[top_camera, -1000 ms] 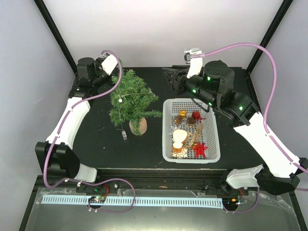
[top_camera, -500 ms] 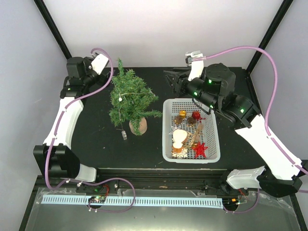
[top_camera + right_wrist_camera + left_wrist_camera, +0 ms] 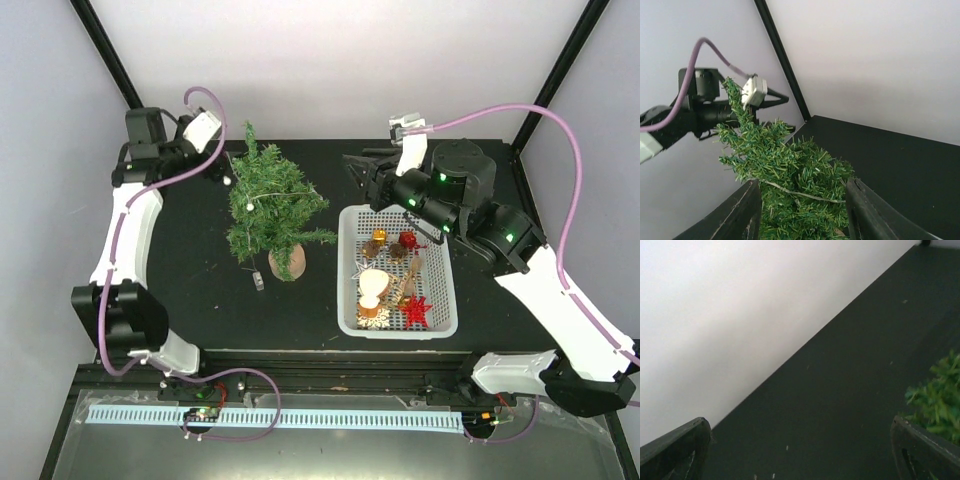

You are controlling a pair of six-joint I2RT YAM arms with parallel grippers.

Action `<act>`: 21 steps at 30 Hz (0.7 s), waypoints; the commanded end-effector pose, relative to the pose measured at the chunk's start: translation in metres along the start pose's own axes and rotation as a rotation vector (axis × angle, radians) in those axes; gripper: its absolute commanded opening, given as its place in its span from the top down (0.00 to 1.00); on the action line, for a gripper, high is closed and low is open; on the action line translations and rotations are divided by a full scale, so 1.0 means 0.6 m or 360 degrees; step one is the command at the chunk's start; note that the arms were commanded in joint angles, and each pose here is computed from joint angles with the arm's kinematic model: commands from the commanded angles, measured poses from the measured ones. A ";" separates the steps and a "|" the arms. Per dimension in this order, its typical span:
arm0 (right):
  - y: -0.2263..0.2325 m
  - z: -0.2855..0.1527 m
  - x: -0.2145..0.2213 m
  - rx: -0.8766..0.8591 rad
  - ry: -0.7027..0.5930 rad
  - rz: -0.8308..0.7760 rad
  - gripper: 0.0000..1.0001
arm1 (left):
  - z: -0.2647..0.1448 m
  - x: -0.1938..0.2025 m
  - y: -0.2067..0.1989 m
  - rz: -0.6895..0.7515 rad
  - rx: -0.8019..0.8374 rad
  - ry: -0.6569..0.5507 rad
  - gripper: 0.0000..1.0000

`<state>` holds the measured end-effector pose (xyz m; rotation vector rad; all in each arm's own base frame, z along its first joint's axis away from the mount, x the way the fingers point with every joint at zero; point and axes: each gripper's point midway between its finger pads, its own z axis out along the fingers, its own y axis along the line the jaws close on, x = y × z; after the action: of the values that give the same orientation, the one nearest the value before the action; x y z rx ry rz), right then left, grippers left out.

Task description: Decorate the small christmas tree

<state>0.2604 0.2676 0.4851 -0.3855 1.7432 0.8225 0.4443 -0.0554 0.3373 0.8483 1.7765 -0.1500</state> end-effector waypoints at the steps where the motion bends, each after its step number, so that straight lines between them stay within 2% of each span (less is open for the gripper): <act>1: 0.002 -0.009 0.001 -0.0031 -0.0012 0.0028 0.53 | 0.002 -0.056 -0.020 0.0038 0.0336 -0.0167 0.04; 9: 0.000 -0.001 0.009 -0.0031 0.0005 0.0028 0.53 | 0.025 -0.087 -0.038 -0.0054 0.0776 -0.0262 0.13; 12: 0.001 0.002 0.010 -0.0037 0.0007 0.0029 0.53 | 0.031 -0.080 -0.044 -0.0056 0.0859 -0.0257 0.18; 21: 0.001 0.011 0.021 -0.0042 0.0034 0.0033 0.53 | 0.034 -0.042 -0.059 0.0177 0.0905 -0.0183 0.13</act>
<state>0.2590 0.2717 0.4733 -0.3974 1.7674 0.8426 0.4586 -0.1021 0.3288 1.2117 1.6768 -0.6769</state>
